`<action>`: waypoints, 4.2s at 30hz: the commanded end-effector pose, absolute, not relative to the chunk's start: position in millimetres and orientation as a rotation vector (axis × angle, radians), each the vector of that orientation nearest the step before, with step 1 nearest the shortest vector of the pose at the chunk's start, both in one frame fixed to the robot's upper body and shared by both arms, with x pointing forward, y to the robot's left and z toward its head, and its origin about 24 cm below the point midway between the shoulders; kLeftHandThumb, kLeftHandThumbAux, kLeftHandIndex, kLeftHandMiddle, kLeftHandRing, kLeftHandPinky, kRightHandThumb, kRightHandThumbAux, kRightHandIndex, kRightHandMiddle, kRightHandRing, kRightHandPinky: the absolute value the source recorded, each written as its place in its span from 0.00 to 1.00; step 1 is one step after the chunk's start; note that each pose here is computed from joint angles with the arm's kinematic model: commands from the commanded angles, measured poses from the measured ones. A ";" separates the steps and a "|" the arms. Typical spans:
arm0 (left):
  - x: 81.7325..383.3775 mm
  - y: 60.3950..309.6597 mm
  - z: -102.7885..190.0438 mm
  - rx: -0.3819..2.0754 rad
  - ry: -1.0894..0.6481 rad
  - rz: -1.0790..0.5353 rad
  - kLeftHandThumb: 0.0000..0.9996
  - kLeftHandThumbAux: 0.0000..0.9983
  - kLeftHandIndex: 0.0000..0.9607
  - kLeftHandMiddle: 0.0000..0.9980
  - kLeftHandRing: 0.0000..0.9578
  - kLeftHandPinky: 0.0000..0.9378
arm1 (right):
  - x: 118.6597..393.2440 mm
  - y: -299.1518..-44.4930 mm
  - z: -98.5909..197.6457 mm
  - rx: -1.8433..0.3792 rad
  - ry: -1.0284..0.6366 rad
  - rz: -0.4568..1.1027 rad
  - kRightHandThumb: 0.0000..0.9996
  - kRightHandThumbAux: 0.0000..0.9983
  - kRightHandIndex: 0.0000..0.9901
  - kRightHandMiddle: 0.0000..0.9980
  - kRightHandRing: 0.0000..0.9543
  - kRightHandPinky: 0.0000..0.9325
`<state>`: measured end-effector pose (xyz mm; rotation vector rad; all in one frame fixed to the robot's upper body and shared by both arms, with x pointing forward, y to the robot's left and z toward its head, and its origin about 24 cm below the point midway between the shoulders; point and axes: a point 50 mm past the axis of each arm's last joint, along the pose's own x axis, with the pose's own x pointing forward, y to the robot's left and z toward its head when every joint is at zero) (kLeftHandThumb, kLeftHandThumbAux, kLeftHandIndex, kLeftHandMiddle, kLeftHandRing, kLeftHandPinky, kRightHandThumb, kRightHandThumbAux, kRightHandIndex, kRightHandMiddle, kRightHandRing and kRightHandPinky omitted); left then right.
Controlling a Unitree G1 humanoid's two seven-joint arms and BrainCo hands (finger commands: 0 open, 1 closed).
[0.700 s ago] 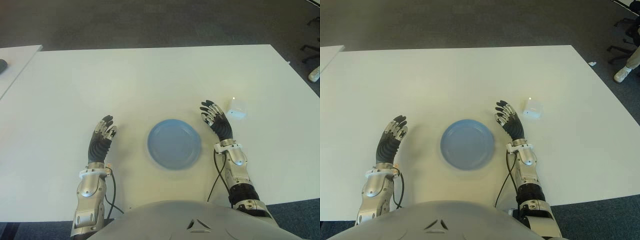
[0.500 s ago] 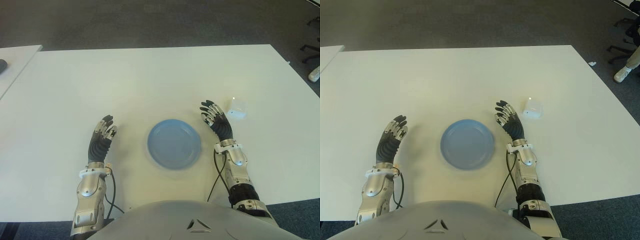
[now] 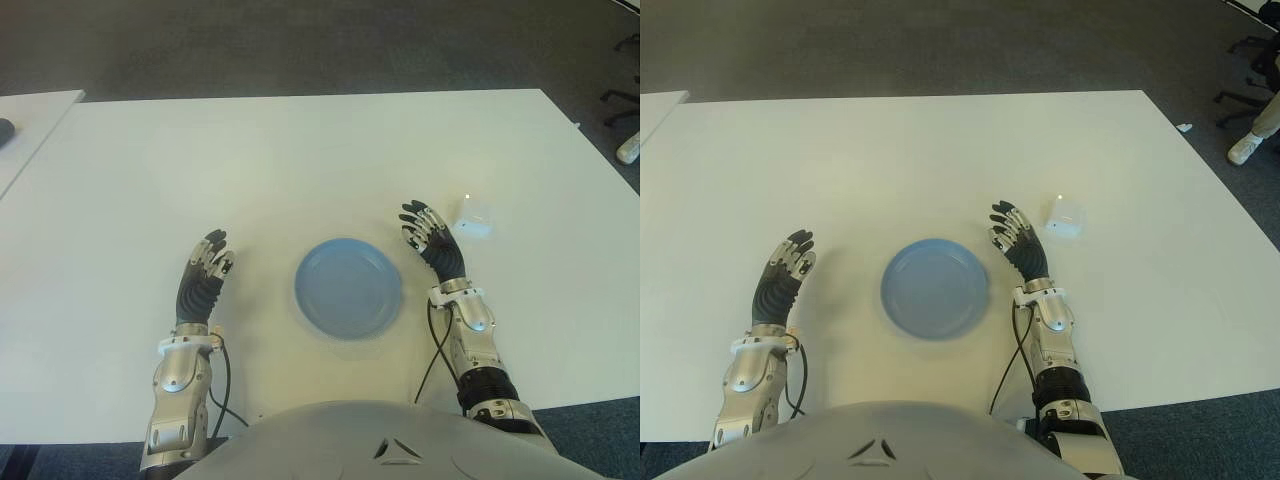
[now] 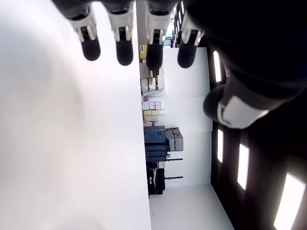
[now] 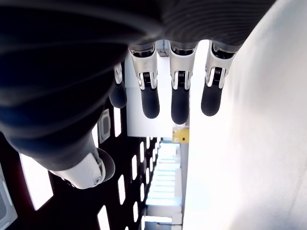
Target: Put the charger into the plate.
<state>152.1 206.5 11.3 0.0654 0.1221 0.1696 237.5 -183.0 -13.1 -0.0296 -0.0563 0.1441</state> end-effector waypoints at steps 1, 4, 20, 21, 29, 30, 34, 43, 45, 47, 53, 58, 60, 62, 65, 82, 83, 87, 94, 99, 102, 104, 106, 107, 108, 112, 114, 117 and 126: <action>152.7 206.1 7.7 0.057 0.136 0.157 0.30 0.53 0.16 0.14 0.12 0.12 | 237.7 -185.2 -19.9 -0.001 0.004 0.121 0.39 0.71 0.14 0.20 0.22 0.24; 153.2 206.2 7.5 0.062 0.132 0.156 0.30 0.53 0.16 0.14 0.12 0.13 | 250.3 -191.1 -10.2 -0.008 -0.020 0.111 0.39 0.70 0.14 0.21 0.22 0.22; 159.5 202.9 4.1 0.060 0.110 0.136 0.29 0.57 0.16 0.15 0.14 0.16 | 290.2 -184.9 66.8 -0.036 -0.294 0.124 0.45 0.63 0.16 0.23 0.19 0.13; 159.9 202.5 3.9 0.059 0.109 0.134 0.30 0.58 0.16 0.15 0.14 0.16 | 290.2 -184.9 67.0 -0.037 -0.293 0.124 0.45 0.63 0.16 0.23 0.19 0.13; 162.2 198.4 3.0 0.054 0.116 0.145 0.29 0.56 0.16 0.15 0.14 0.16 | 306.1 -192.1 93.2 -0.175 -0.368 0.136 0.47 0.60 0.15 0.20 0.18 0.16; 162.2 197.9 3.0 0.052 0.117 0.149 0.29 0.56 0.16 0.15 0.15 0.17 | 308.3 -193.1 94.5 -0.201 -0.376 0.133 0.47 0.59 0.14 0.20 0.18 0.16; 162.2 197.1 3.3 0.045 0.119 0.156 0.31 0.54 0.16 0.16 0.15 0.17 | 315.4 -197.9 96.2 -0.317 -0.398 0.107 0.47 0.59 0.13 0.19 0.17 0.16; 161.5 196.7 3.1 0.053 0.115 0.141 0.32 0.53 0.17 0.16 0.15 0.16 | 321.2 -210.6 100.2 -0.613 -0.429 0.056 0.43 0.58 0.13 0.20 0.18 0.14; 161.4 196.7 2.7 0.052 0.115 0.135 0.32 0.53 0.17 0.16 0.14 0.16 | 322.7 -212.2 102.6 -0.683 -0.444 0.033 0.42 0.58 0.13 0.21 0.18 0.14; 161.4 196.8 2.3 0.050 0.115 0.130 0.31 0.53 0.17 0.15 0.14 0.15 | 323.7 -213.1 104.2 -0.729 -0.459 0.012 0.41 0.58 0.13 0.21 0.18 0.13; 162.0 197.6 0.7 0.052 0.117 0.115 0.31 0.53 0.16 0.14 0.13 0.14 | 328.5 -218.7 114.9 -0.915 -0.511 -0.066 0.38 0.58 0.13 0.21 0.18 0.13; 162.3 196.6 0.2 0.056 0.117 0.119 0.30 0.53 0.16 0.14 0.13 0.13 | 336.4 -230.5 116.0 -1.079 -0.474 -0.103 0.40 0.56 0.13 0.18 0.15 0.13; 161.9 196.2 0.5 0.054 0.116 0.126 0.29 0.53 0.16 0.14 0.13 0.14 | 342.0 -245.0 113.3 -1.188 -0.413 -0.123 0.41 0.56 0.13 0.16 0.14 0.13; 161.1 196.6 0.6 0.051 0.116 0.129 0.30 0.53 0.16 0.15 0.13 0.14 | 344.3 -253.3 112.0 -1.255 -0.383 -0.137 0.43 0.56 0.12 0.15 0.13 0.13; 159.6 198.2 0.8 0.044 0.116 0.138 0.30 0.53 0.16 0.15 0.13 0.14 | 346.3 -262.1 110.9 -1.337 -0.353 -0.147 0.45 0.57 0.12 0.14 0.12 0.13; 156.0 206.1 -3.7 0.039 0.105 0.108 0.27 0.59 0.16 0.14 0.12 0.14 | 347.1 -300.3 102.9 -1.533 -0.054 -0.018 0.49 0.58 0.07 0.10 0.11 0.16; 155.9 206.2 -3.6 0.040 0.103 0.103 0.27 0.59 0.16 0.14 0.12 0.14 | 346.9 -301.5 101.8 -1.537 -0.027 0.007 0.48 0.57 0.05 0.09 0.10 0.16; 155.5 206.8 -3.6 0.038 0.103 0.094 0.27 0.59 0.16 0.14 0.12 0.13 | 339.5 -313.5 90.7 -1.545 0.067 0.055 0.45 0.54 0.01 0.06 0.07 0.13; 155.9 209.0 -3.3 0.031 0.088 0.085 0.28 0.60 0.17 0.15 0.14 0.17 | 336.9 -317.4 87.4 -1.548 0.100 0.083 0.44 0.51 0.00 0.04 0.05 0.13; 156.0 211.3 -2.8 0.028 0.073 0.082 0.28 0.62 0.17 0.17 0.16 0.19 | 337.1 -316.3 87.1 -1.547 0.097 0.086 0.44 0.51 0.00 0.04 0.05 0.13; 155.8 212.5 -2.5 0.025 0.065 0.081 0.29 0.63 0.18 0.17 0.17 0.20 | 337.3 -315.6 86.9 -1.546 0.095 0.088 0.44 0.51 0.00 0.04 0.05 0.13; 155.6 213.5 -2.4 0.025 0.062 0.080 0.29 0.63 0.18 0.17 0.17 0.20 | 337.5 -314.9 86.8 -1.546 0.093 0.088 0.44 0.51 0.00 0.04 0.05 0.13; 155.3 214.8 -2.3 0.026 0.060 0.079 0.29 0.63 0.18 0.17 0.17 0.20 | 337.9 -314.0 86.7 -1.546 0.092 0.090 0.44 0.51 0.00 0.04 0.05 0.13; 155.2 215.3 -2.4 0.026 0.059 0.079 0.29 0.63 0.18 0.17 0.17 0.20 | 338.0 -313.7 86.6 -1.546 0.091 0.090 0.44 0.51 0.00 0.04 0.05 0.13; 155.1 215.8 -2.4 0.026 0.059 0.079 0.29 0.64 0.18 0.18 0.17 0.20 | 338.2 -313.3 86.5 -1.545 0.091 0.090 0.44 0.51 0.00 0.04 0.05 0.13; 155.5 217.7 -2.8 0.023 0.056 0.080 0.30 0.65 0.18 0.18 0.18 0.22 | 331.9 -316.8 75.9 -1.519 0.126 0.097 0.44 0.51 0.00 0.04 0.05 0.13; 155.8 218.1 -3.1 0.023 0.054 0.078 0.30 0.65 0.18 0.18 0.18 0.22 | 315.5 -325.5 52.4 -1.462 0.207 0.105 0.44 0.50 0.00 0.05 0.06 0.12; 156.6 218.3 -3.3 0.027 0.046 0.070 0.30 0.66 0.18 0.18 0.18 0.21 | 299.7 -329.3 29.7 -1.406 0.274 0.109 0.44 0.48 0.01 0.05 0.07 0.10; 159.9 218.8 -2.2 0.015 0.036 0.055 0.33 0.64 0.18 0.18 0.19 0.23 | 298.5 -321.9 23.5 -1.362 0.257 0.139 0.42 0.45 0.01 0.05 0.06 0.09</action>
